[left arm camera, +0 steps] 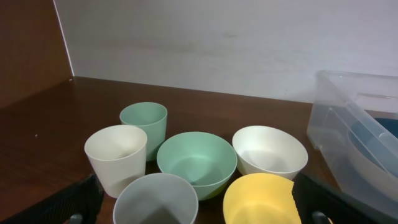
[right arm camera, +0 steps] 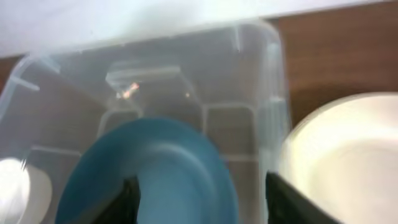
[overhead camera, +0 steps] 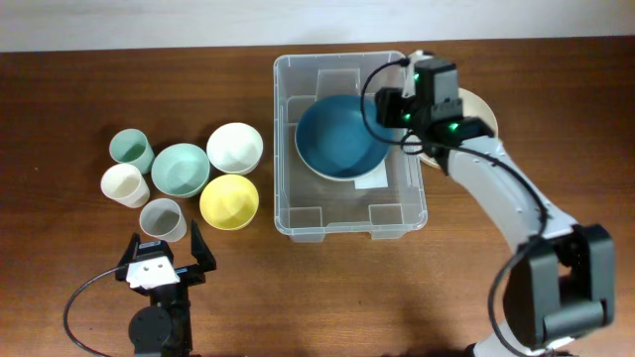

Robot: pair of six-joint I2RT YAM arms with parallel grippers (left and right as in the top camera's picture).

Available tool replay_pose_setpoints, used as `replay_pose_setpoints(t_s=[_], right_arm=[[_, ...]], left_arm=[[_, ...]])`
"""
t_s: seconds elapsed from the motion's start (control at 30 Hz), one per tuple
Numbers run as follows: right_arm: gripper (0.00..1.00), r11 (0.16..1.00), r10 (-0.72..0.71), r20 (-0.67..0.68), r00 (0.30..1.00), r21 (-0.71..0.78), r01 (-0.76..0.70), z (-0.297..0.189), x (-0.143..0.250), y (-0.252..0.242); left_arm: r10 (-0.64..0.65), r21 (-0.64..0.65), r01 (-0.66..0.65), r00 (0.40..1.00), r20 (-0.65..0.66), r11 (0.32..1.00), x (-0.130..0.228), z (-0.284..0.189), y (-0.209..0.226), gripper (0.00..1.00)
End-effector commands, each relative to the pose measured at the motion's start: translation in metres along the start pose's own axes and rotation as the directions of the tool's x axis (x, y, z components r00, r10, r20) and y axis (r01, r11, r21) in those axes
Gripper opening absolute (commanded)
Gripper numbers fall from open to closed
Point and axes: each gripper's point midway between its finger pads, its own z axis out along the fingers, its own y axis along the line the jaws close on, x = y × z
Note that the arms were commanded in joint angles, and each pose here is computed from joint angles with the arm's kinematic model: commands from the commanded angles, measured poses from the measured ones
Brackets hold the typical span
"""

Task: Pack container
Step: 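Carry the blue plate with the right gripper onto the cream plate in the bin, then grasp the rim of the remaining cream plate with the right gripper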

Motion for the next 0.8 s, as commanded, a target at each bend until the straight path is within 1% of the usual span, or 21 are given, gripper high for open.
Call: replay_pose_setpoints(t_s=[0.0,0.13,0.17,0.23,0.27,0.3,0.33,0.37,0.43,0.57,0.7,0.77], right_arm=[[0.61,0.986,0.091,0.113,0.989,0.132,-0.106,-0.050,-0.059,-0.052],[0.70,0.935,0.229,0.062,0.971,0.265,-0.237,-0.068,-0.046,-0.129],[0.74,0.925,0.246,0.054,0.968,0.285,-0.251,-0.070,-0.042,-0.140],[0.89,0.885,0.319,0.018,0.947,0.351,-0.305,-0.071,-0.021,-0.183],[0.94,0.874,0.343,-0.004,0.939,0.367,-0.317,-0.067,-0.011,-0.195],[0.96,0.868,0.355,-0.015,0.935,0.375,-0.324,-0.066,-0.007,-0.200],[0.98,0.853,0.384,-0.048,0.922,0.402,-0.334,-0.060,0.007,-0.214],[0.99,0.841,0.405,-0.071,0.911,0.420,-0.341,-0.054,0.018,-0.224],[0.99,0.831,0.442,-0.127,0.888,0.431,-0.352,-0.036,0.040,-0.235],[0.99,0.831,0.489,-0.231,0.841,0.417,-0.368,0.005,0.082,-0.242],[0.99,0.828,0.516,-0.297,0.803,0.412,-0.379,0.030,0.114,-0.246],[0.99,0.825,0.523,-0.316,0.791,0.421,-0.378,0.035,0.124,-0.248]], left_arm=[[0.012,-0.005,-0.012,1.000,0.000,1.000,0.002,0.000,0.001,0.99],[0.012,-0.005,-0.012,1.000,0.000,1.000,0.002,0.000,0.001,0.99],[0.012,-0.005,-0.012,1.000,0.000,1.000,0.002,0.000,0.001,0.99],[0.012,-0.005,-0.012,1.000,0.000,1.000,0.002,0.000,0.001,0.99],[0.012,-0.005,-0.012,1.000,0.000,1.000,0.002,0.000,0.001,0.99],[0.012,-0.005,-0.012,1.000,0.000,1.000,0.002,0.000,0.001,0.99],[0.012,-0.005,-0.012,1.000,0.000,1.000,0.002,0.000,0.001,0.99],[0.012,-0.005,-0.012,1.000,0.000,1.000,0.002,0.000,0.001,0.99],[0.012,-0.005,-0.012,1.000,0.000,1.000,0.002,0.000,0.001,0.99],[0.012,-0.005,-0.012,1.000,0.000,1.000,0.002,0.000,0.001,0.99],[0.012,-0.005,-0.012,1.000,0.000,1.000,0.002,0.000,0.001,1.00],[0.012,-0.005,-0.012,1.000,0.000,1.000,0.002,0.000,0.001,0.99]])
